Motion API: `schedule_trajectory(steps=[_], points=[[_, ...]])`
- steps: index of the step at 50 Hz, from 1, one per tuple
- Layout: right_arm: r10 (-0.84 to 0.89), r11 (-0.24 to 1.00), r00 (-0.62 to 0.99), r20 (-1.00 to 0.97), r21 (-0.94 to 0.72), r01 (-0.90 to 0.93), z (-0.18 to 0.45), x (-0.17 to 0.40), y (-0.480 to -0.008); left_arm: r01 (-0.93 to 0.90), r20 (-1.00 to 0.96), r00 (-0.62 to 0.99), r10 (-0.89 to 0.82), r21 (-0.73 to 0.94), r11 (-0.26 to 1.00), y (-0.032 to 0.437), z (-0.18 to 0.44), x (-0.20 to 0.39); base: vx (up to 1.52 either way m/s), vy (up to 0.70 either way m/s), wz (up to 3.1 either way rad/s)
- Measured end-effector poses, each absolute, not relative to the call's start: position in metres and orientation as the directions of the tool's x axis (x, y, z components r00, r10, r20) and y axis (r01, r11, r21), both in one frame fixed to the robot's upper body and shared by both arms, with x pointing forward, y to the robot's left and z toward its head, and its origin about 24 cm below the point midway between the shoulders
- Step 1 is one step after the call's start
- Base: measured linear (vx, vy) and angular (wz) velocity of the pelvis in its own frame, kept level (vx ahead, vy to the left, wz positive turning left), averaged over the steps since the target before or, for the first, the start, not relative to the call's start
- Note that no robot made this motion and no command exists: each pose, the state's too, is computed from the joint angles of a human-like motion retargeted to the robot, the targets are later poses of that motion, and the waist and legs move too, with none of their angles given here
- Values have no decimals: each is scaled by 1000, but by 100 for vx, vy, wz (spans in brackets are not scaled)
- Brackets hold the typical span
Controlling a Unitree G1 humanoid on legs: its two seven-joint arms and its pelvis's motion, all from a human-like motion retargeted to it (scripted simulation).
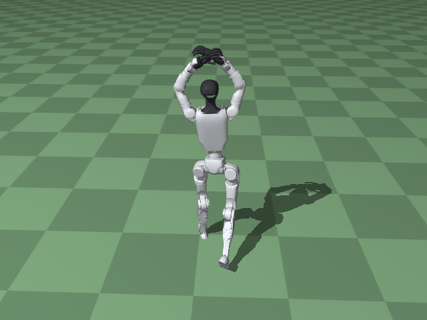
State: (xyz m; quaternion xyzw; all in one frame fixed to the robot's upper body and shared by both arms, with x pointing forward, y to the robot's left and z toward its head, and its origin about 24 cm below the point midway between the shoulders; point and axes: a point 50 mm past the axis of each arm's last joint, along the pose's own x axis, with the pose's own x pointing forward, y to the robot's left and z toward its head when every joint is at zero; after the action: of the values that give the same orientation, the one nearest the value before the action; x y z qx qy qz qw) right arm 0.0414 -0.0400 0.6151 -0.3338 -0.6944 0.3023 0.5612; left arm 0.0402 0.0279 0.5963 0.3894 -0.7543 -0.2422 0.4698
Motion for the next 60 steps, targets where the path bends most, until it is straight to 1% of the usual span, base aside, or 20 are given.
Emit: schedule_trajectory(steps=[5,12,18,26,35,37,50,60], points=[[808,587,-143,572,-803,102,613,46,-40,-360,524,-243,-816,733,578,27,595,45,43,32,0],[806,591,-88,585,-803,72,614,59,-51,-312,525,-206,-826,765,564,23,591,61,34,22,74],[796,602,-83,600,-798,5,615,67,-59,-340,503,-221,-835,763,550,15,588,61,27,0,85],[779,625,-118,616,-777,68,618,53,-63,-420,467,-244,-850,739,526,8,587,52,18,-21,27],[774,633,-105,625,-768,94,618,56,-61,-404,480,-236,-845,742,535,11,589,54,30,7,22],[786,619,-68,615,-780,91,616,64,-61,-380,487,-226,-843,753,537,12,588,60,37,-1,92],[773,621,-178,609,-784,17,619,38,-60,-484,459,-272,-846,694,533,7,590,30,47,-14,6],[747,641,-175,641,-765,-63,623,40,-61,-402,523,-275,-807,700,591,6,594,33,57,-15,-52]])
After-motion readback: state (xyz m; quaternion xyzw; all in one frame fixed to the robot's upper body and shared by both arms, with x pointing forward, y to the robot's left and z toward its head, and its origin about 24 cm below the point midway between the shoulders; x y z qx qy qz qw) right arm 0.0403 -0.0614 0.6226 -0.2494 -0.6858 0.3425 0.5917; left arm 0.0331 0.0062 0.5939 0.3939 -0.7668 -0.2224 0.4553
